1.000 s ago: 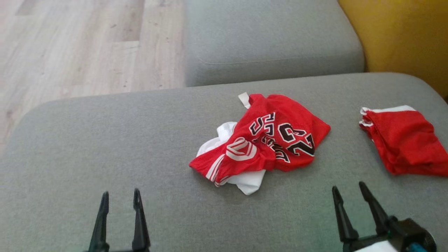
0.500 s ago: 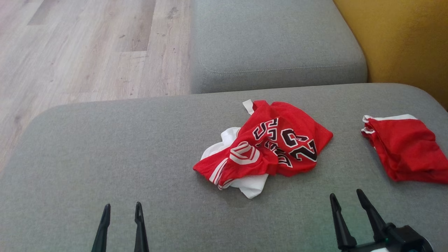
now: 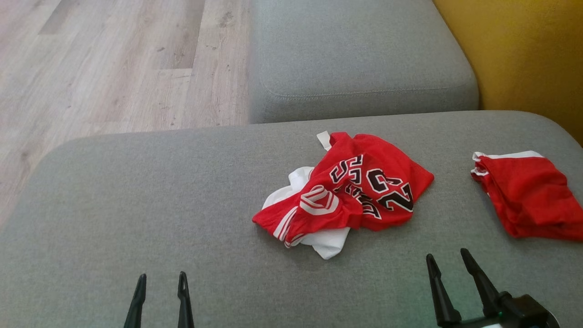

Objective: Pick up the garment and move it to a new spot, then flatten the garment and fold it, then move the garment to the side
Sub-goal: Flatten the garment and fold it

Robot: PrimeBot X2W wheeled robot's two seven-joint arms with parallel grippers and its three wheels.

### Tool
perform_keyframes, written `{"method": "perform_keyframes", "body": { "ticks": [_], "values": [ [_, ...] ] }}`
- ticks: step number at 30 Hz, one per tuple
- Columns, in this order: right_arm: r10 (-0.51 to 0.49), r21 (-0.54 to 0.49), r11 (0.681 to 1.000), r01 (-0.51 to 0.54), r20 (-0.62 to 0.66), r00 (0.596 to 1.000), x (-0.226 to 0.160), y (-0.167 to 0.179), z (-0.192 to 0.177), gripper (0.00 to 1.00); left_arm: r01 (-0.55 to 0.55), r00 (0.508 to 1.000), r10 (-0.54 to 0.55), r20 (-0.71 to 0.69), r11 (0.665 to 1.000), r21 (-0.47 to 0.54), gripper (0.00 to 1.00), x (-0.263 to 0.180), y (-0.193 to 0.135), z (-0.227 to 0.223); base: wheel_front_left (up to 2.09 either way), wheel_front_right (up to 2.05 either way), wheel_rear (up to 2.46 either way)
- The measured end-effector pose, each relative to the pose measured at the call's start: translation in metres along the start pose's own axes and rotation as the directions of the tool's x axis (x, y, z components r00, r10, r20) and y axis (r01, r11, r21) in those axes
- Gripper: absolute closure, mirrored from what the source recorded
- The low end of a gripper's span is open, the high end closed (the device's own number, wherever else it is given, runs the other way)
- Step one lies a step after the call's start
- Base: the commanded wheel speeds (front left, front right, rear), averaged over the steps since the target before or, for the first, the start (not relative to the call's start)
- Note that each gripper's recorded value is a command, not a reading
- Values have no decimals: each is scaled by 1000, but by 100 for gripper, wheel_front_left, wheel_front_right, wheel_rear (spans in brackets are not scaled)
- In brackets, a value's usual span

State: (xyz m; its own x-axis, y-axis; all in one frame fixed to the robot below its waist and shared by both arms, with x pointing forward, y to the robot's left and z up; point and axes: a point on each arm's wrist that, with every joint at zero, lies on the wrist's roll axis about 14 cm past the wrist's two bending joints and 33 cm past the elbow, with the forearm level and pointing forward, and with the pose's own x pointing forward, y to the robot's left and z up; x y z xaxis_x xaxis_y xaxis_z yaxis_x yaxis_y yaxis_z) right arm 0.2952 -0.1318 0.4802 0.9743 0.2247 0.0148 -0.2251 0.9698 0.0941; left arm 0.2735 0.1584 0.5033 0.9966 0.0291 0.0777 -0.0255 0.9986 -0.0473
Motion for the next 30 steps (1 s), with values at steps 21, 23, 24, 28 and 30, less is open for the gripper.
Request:
{"method": "perform_keyframes", "body": {
  "ticks": [21,23,24,28,30],
  "values": [
    [12,19,1000,-11,-38,999,2,2,-9,0,279,960,-280,-12,959,-50,0,35,-74,-5,0,0,0],
    [8,18,1000,-7,-48,999,4,-1,-11,0,331,943,-332,-10,942,-49,0,48,-90,-5,0,0,0],
    [6,17,1000,-5,-49,999,6,-2,-11,0,362,932,-363,-16,931,-46,0,54,-99,-7,0,0,0],
    [-5,13,1000,6,-52,999,15,-8,-11,0,476,874,-477,-90,879,-43,0,71,-132,-31,0,0,0],
    [-12,6,1000,12,-62,998,17,-12,-13,0,524,840,-523,-140,851,-37,0,79,-145,-47,0,0,0]
  ]
}}
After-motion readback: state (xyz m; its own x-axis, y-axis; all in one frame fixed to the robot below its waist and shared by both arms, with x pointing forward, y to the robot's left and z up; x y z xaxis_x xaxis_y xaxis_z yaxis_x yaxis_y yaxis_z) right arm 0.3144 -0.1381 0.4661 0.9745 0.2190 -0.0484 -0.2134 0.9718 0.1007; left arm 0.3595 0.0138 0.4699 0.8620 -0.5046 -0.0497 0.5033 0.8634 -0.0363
